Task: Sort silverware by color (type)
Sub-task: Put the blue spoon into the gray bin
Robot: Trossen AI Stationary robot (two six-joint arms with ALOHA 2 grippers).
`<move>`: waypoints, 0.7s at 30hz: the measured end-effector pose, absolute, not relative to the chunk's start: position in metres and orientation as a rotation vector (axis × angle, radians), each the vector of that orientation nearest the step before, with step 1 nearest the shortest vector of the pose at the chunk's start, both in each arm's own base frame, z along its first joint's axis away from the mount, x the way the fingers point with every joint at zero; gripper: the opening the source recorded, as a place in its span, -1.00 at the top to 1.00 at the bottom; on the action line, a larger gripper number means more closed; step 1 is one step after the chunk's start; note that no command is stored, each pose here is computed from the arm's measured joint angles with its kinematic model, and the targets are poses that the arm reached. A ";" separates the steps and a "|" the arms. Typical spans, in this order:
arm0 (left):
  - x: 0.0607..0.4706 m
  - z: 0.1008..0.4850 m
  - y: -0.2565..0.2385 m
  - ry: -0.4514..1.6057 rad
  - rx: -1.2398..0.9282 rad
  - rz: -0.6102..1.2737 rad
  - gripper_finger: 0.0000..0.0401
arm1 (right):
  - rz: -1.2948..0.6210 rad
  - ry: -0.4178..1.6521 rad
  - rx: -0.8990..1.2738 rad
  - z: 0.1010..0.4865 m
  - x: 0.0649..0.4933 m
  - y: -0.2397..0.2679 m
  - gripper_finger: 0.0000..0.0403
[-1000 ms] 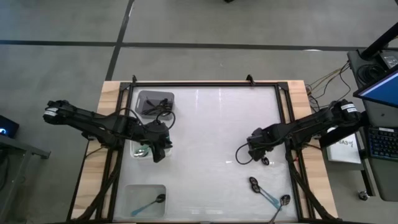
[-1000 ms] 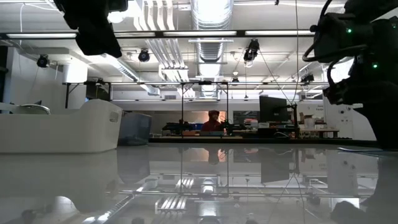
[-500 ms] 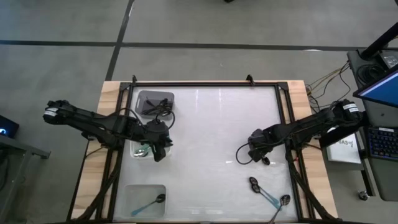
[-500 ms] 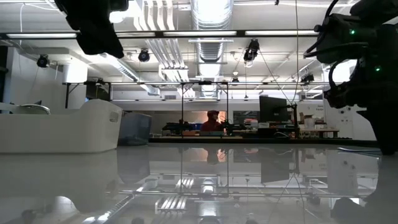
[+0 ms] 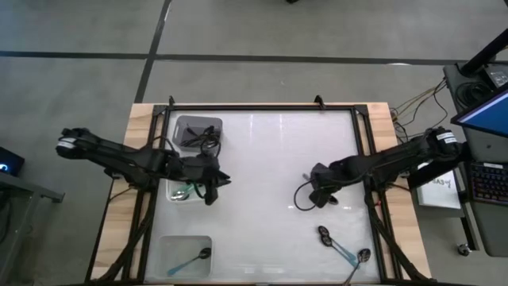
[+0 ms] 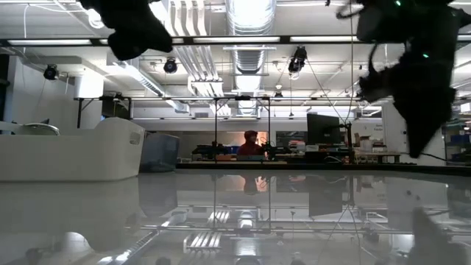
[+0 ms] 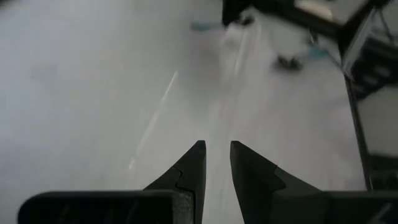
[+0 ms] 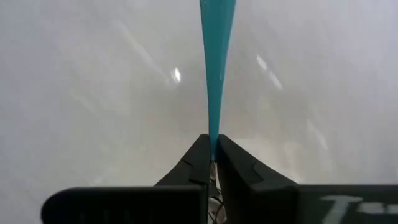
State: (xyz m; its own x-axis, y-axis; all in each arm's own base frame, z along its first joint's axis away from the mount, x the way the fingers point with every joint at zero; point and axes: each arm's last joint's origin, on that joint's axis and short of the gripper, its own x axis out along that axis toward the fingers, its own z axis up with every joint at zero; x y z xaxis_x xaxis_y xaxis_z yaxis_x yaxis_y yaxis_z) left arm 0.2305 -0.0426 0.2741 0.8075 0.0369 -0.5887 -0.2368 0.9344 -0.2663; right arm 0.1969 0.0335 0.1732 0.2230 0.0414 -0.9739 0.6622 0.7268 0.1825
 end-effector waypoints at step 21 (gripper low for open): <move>0.305 0.224 -0.043 0.356 -0.245 0.533 0.72 | -0.365 0.487 0.042 0.250 0.282 0.032 0.96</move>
State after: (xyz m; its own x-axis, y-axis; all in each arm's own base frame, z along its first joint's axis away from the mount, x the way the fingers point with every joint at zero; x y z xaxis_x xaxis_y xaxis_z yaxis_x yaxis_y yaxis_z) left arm 0.3054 -0.0425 0.2235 0.8028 0.4499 -0.3913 -0.5338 0.8346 -0.1356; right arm 0.2820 0.0322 0.2499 0.8201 -0.3333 -0.4651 0.3530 0.9344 -0.0472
